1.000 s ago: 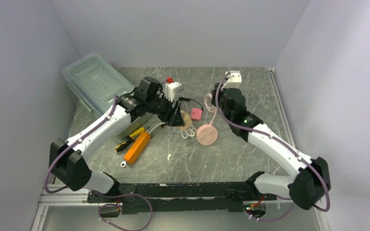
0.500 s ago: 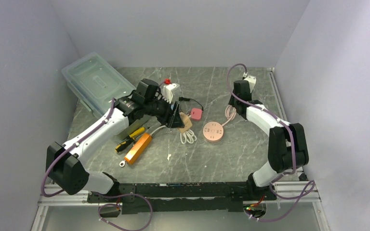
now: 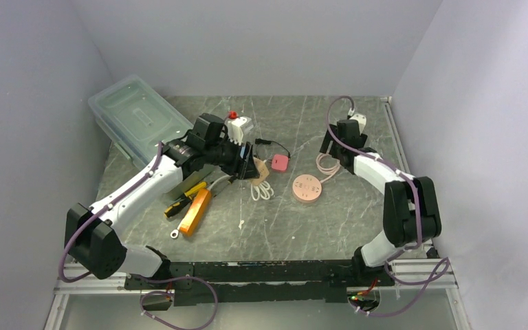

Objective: Pull the plug off the socket
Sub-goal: Place the plug at the center of the board, then remove the plug from the socket.

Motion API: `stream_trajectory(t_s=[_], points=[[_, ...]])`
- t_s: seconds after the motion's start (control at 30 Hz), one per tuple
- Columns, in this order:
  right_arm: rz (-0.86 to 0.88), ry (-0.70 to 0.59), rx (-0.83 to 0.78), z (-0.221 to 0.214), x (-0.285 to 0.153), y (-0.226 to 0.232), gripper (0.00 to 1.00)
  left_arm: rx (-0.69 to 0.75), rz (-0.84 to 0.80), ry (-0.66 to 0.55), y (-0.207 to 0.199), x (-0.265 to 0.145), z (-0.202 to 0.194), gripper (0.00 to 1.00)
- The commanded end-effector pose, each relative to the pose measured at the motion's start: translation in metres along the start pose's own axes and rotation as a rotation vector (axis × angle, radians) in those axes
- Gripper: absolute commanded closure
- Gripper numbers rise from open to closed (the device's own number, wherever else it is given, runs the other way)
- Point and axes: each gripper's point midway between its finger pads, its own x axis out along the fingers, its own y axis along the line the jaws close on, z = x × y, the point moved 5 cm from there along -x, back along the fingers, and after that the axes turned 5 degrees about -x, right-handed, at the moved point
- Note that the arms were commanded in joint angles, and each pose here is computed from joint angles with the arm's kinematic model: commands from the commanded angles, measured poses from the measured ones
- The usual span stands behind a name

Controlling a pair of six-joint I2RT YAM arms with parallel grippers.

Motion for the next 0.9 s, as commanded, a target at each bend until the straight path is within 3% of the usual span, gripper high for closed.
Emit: stream_trajectory(t_s=[0.0, 0.17, 0.43, 0.63, 0.87], points=[[0.083, -0.160, 0.023, 0.038, -0.038, 0.003, 0.13, 0.038, -0.036, -0.136, -0.013, -0.014, 0.025, 1.00], [0.255, -0.295, 0.012, 0.049, -0.087, 0.009, 0.10, 0.037, -0.060, -0.160, -0.015, -0.014, 0.035, 1.00], [0.887, -0.526, -0.155, 0.034, -0.185, 0.065, 0.11, -0.069, -0.197, -0.175, -0.034, -0.003, 0.078, 1.00], [1.060, -0.566, -0.243, -0.013, -0.225, 0.083, 0.11, -0.116, -0.283, -0.137, -0.022, 0.011, 0.078, 1.00], [1.103, -0.545, -0.283, -0.061, -0.218, 0.096, 0.15, -0.163, -0.410, -0.077, -0.023, 0.019, 0.062, 1.00]])
